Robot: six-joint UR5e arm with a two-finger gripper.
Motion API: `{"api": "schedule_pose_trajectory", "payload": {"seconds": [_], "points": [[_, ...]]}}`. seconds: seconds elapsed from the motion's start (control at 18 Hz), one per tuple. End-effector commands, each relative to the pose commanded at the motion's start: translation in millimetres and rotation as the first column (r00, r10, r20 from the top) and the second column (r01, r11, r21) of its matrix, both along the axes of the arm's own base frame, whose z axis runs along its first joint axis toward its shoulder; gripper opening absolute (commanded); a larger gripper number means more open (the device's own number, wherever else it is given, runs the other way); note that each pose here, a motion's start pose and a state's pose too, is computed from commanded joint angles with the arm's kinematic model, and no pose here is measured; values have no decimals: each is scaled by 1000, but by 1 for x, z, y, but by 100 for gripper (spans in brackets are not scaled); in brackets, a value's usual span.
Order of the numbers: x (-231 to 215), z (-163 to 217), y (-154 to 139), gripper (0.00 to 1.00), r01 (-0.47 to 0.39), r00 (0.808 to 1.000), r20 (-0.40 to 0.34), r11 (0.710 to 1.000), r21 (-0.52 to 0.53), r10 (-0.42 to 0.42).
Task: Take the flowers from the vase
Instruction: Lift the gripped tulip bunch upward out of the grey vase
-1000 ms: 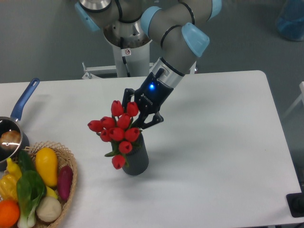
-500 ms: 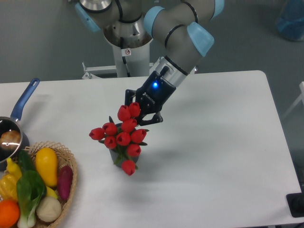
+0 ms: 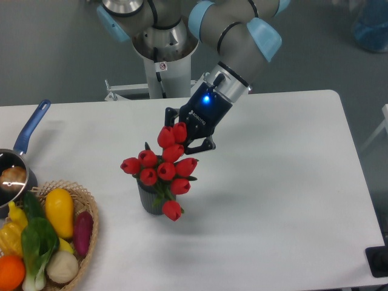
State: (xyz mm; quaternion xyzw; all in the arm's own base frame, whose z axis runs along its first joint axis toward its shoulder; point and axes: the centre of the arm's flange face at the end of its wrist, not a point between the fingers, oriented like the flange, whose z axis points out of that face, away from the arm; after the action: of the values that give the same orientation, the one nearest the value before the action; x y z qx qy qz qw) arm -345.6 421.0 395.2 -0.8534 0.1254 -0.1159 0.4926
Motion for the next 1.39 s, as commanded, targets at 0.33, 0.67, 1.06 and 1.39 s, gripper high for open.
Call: {"api": "schedule_pose_trajectory", "payload": {"seconds": [0.33,0.67,1.06,1.39], "points": [[-1,27,1,2,-68,993,92,998,-1,67],[-2,47,-7,2,-104,988,121,994,20,101],[-18,83,-18,2,-160,979,133,986,53,152],[-35,112,-30,2,-200,970,161,974,105,181]]}}
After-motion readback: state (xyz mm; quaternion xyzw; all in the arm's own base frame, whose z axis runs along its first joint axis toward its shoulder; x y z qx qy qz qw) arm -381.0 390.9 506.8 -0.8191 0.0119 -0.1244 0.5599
